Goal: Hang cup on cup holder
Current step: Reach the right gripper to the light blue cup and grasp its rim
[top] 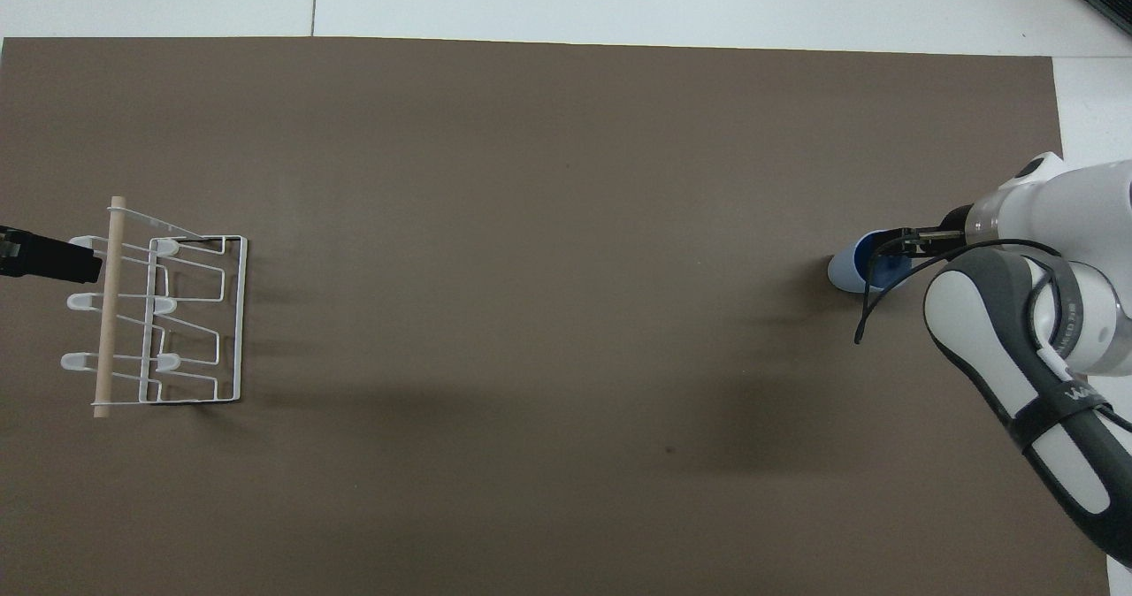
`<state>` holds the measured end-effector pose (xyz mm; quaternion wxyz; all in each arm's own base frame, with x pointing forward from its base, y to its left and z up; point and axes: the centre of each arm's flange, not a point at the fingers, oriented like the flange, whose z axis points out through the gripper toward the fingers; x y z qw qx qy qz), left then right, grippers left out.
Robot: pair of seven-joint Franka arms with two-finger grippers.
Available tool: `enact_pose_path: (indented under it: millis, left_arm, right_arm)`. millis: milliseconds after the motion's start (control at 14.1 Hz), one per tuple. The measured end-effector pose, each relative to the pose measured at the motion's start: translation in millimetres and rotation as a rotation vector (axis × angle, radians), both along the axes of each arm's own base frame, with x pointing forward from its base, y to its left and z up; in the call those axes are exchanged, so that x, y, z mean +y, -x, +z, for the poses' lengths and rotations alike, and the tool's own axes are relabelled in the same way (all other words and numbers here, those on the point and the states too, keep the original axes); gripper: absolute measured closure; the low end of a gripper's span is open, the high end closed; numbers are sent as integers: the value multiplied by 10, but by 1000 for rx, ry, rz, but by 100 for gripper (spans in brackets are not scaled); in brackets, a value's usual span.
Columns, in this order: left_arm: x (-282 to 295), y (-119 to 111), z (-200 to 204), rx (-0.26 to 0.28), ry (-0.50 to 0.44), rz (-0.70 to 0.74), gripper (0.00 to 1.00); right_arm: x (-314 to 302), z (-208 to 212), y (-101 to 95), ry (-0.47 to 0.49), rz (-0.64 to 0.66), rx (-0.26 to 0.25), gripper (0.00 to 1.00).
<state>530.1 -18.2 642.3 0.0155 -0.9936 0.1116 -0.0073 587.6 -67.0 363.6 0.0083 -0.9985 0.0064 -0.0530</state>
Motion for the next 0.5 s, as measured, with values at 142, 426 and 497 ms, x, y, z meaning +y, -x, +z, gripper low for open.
enact_pose_path:
  millis: [142,426,497]
  left_arm:
    - [5,1,2,0,0,1,0]
    - [11,2,4,-1,0,2,0]
    - [12,2,4,-1,0,2,0]
  right_arm:
    - [-61,-60,37,1,0,3,21]
    - [-60,18,7,2,2,1,67]
    - [-59,98,-16,0,3,10,79]
